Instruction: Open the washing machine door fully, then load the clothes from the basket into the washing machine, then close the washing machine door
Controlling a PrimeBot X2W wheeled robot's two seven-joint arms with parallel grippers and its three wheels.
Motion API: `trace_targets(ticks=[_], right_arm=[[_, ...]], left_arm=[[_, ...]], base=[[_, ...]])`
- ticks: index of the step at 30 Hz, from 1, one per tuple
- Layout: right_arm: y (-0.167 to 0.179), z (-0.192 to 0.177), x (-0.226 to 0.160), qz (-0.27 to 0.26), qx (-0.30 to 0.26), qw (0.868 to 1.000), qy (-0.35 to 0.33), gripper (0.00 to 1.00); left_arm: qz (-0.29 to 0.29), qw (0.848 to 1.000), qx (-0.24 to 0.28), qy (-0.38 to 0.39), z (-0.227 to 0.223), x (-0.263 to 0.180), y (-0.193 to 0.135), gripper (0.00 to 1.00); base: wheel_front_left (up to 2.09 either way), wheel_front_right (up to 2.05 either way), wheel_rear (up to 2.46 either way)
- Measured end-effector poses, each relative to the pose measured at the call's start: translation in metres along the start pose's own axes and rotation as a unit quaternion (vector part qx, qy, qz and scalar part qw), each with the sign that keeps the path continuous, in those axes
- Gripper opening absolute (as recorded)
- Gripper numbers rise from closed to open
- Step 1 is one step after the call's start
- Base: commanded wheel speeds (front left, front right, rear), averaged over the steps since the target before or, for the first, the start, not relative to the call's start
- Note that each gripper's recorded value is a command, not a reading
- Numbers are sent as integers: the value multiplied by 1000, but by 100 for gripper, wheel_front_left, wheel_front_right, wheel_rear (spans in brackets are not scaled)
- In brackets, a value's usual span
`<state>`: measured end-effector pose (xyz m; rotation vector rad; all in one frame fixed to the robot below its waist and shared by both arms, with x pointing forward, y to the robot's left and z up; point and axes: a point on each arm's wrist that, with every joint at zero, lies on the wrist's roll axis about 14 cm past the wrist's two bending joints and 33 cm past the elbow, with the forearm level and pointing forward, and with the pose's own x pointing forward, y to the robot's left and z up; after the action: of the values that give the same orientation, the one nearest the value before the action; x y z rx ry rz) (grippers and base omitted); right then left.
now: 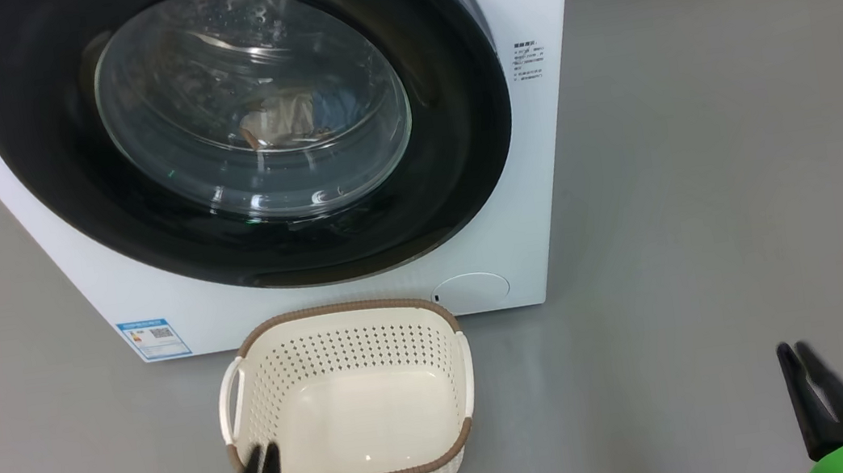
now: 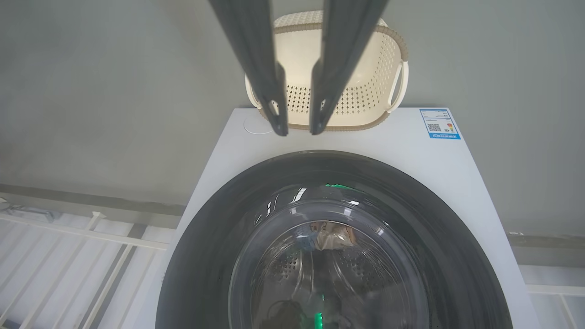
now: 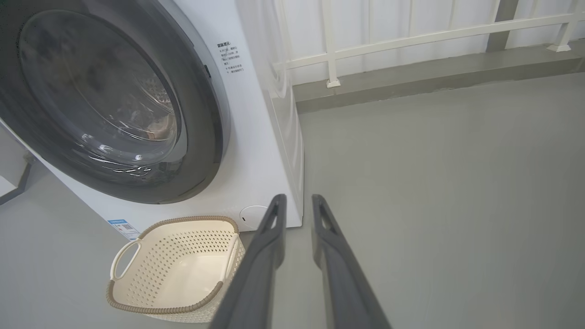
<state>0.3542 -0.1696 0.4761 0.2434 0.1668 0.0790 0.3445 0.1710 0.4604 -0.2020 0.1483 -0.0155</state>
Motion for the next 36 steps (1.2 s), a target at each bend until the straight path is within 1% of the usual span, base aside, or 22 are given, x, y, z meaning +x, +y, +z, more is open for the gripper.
trace_targets(ticks=[4,20,36], right_arm=[[-1,-14,-2,-5,15,1000,19,0],[-7,-18,-4,-15,96,995,20,0],[-10,-16,-2,-20,184,983,12,0]], left_arm=[[6,1000,-11,29,-20,-8,0,0],[17,994,-99,41,-20,-3,3,0],[25,981,-184,48,-19,2,6,0]], base=[[0,0,0],[0,0,0],[0,0,0]])
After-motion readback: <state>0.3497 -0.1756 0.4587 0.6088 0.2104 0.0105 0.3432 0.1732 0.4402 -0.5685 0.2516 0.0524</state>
